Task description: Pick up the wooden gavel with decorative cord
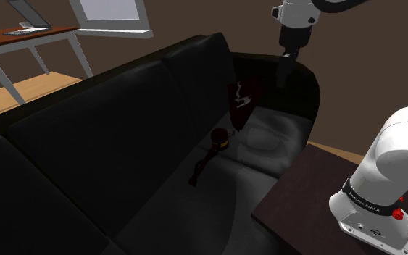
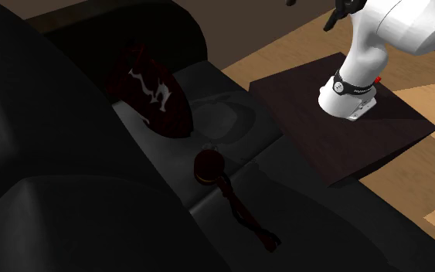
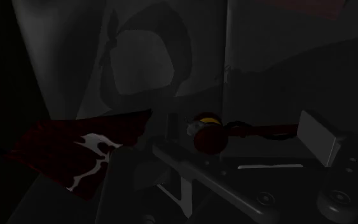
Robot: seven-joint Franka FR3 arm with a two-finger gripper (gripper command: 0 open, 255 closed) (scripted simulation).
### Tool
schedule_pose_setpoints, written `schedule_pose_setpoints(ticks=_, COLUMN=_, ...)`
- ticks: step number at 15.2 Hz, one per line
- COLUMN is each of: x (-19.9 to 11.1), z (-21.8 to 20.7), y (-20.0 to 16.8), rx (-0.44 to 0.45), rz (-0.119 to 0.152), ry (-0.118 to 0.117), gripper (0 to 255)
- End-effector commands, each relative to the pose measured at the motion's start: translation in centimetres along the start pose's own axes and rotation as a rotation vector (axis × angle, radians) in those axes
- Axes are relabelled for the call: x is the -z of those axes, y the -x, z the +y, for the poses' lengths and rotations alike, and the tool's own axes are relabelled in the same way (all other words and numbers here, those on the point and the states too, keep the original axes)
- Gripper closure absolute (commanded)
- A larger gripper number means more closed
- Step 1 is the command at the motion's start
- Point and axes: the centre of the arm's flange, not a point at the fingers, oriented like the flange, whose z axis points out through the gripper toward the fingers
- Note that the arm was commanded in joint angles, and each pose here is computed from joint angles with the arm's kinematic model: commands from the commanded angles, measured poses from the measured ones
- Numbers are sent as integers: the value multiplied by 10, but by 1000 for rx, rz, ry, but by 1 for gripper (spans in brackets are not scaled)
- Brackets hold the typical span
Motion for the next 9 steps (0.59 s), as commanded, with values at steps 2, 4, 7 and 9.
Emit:
schedule_pose_setpoints(ticks=2, x=-10, z=1, y=-8, rx=36, rz=0, ry=0, gripper=0)
schedule_pose_setpoints(ticks=4, x=-31, z=2, y=-25, rx=107, rz=0, ry=-1, gripper=0)
schedule_pose_setpoints(ticks=7, x=-61, z=1, y=-50, rx=215, rz=-1, ry=-3, gripper=0)
schedule_pose_setpoints(ticks=9, x=-81, z=-1, y=-67, rx=286, rz=-1, ry=-4, gripper=0)
